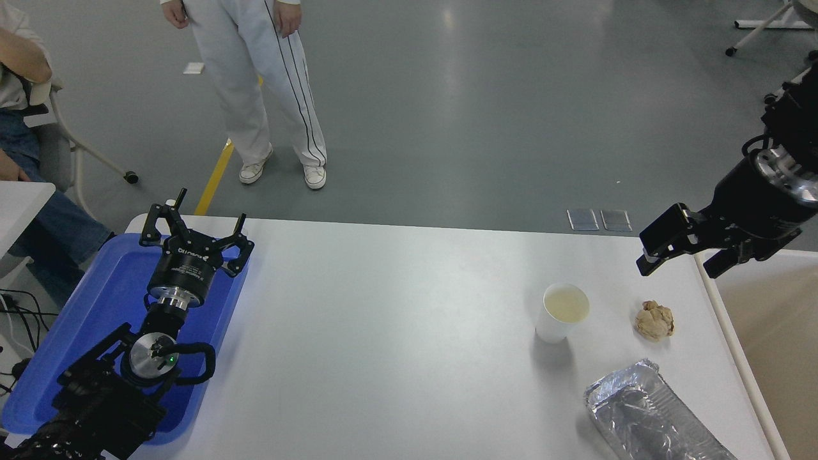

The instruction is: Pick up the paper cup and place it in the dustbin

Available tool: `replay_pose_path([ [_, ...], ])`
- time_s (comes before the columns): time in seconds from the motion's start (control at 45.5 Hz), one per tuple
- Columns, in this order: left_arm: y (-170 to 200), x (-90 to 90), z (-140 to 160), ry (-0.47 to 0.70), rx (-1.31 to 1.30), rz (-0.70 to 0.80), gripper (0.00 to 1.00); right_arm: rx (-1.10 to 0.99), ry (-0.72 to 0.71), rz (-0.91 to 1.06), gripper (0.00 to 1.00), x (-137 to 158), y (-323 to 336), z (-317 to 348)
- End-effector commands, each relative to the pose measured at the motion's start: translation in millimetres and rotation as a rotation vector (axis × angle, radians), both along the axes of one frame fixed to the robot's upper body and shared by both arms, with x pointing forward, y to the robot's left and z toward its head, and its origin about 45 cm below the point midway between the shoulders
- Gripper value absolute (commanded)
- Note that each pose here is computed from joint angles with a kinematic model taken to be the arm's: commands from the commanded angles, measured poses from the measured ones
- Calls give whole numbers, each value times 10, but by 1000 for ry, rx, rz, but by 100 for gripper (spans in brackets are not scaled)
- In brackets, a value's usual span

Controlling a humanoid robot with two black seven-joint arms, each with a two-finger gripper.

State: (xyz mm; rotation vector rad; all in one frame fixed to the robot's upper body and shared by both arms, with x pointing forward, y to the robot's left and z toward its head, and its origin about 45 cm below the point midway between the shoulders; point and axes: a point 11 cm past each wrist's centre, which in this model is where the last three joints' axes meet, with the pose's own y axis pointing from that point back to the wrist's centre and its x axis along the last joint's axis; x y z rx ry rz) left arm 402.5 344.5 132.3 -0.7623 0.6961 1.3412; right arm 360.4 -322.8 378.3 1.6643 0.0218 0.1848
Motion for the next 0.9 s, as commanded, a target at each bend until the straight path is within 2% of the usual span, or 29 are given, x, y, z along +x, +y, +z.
replay_pose_path([
  [0.0, 1, 0, -1, 1, 0, 1, 100, -31, -42, 47, 100, 47, 133, 213],
  [0.264, -1, 5, 5, 0, 0, 1, 100, -129, -61, 104, 100, 68, 138, 370],
  [0.374, 1, 0, -1, 1, 0, 1, 100, -131, -124, 121, 100, 105, 261, 607],
  [0.637, -1, 5, 5, 0, 0, 1, 100, -142, -124, 119, 100, 108, 254, 616],
  [0.879, 1, 0, -1, 1, 0, 1, 100, 2, -161, 78, 100, 148, 501, 648],
])
